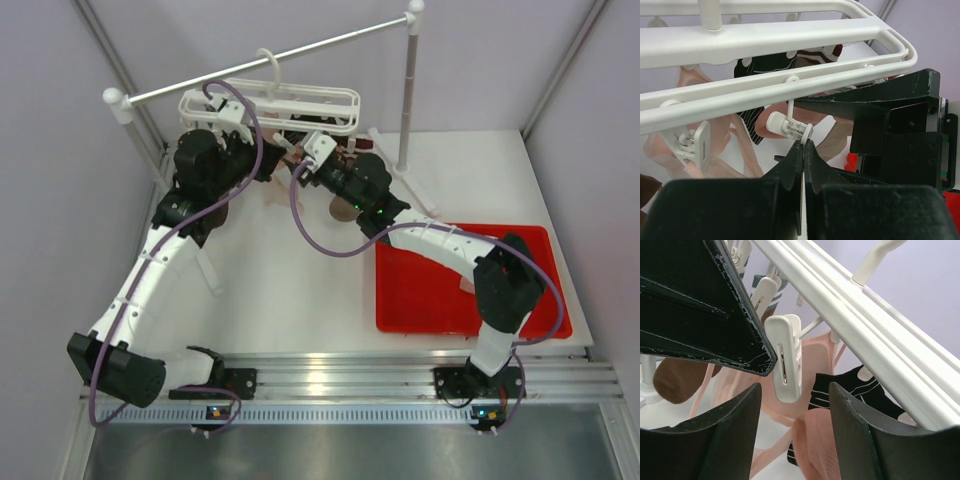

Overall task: Clip the socks to the hanger
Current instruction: Open the clamp at the hanger.

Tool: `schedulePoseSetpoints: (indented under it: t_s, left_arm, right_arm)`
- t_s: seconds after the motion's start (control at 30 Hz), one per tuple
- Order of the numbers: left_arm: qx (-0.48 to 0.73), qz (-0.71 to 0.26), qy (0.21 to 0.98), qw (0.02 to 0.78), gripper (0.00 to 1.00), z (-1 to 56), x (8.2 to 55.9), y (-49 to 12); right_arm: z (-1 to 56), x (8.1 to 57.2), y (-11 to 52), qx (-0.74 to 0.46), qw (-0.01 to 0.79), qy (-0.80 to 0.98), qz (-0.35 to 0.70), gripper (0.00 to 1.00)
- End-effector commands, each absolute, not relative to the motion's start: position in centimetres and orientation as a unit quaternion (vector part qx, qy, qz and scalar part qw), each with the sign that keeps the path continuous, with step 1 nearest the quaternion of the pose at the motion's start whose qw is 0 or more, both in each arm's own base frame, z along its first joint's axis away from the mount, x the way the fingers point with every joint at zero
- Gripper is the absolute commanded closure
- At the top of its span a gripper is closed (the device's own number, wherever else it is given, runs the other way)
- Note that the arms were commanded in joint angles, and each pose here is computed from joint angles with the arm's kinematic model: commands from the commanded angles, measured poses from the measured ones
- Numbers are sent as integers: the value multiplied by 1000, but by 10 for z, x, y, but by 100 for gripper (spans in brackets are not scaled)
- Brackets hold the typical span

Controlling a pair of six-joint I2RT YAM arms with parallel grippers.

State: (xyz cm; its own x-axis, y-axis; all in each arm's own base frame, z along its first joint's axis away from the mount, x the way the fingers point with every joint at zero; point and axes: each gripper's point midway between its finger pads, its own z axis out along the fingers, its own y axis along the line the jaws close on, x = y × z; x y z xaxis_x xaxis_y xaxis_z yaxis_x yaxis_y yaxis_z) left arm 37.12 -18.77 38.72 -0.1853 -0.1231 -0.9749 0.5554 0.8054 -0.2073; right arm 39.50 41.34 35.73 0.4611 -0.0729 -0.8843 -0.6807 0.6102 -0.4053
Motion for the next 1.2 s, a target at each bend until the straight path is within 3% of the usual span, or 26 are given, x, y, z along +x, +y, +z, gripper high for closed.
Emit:
schedulePoseSetpoints:
  t_s: [0.0,0.27,0.47,0.57,0.6,0.63,0.7,0.83,0.97,1.17]
  left_arm:
    - [151,-286,707,629,100,404,370,-191]
    - [148,-288,715,620,100,402,371,-192]
    - [145,-296,715,617,100,403,372,-194]
    - [142,-302,710,620,100,408,369,-195]
    - [134,-305,710,620,95,410,368,-194]
    - [127,-306,710,622,91,411,368,-191]
    - [112,-313,701,631,77,422,365,-186]
    - [73,-322,687,647,59,440,365,-166]
    - [46,-340,696,630,51,439,367,-157]
    - [37,-378,697,608,48,436,369,-162]
  right_arm:
    - [406,387,416,-381,799,420,202,44]
    - [411,386,417,-391,809,400,179,55]
    - [412,384,423,-407,809,388,174,72]
    - [409,384,425,-411,804,392,179,87]
    - [409,383,425,-410,802,393,186,97]
    - [411,382,425,-408,801,394,192,100]
    - [407,382,425,-403,790,409,213,100]
    - [406,378,425,-396,775,428,246,100]
    - [402,373,426,-383,758,446,282,100]
    - [399,370,427,-371,739,459,324,100]
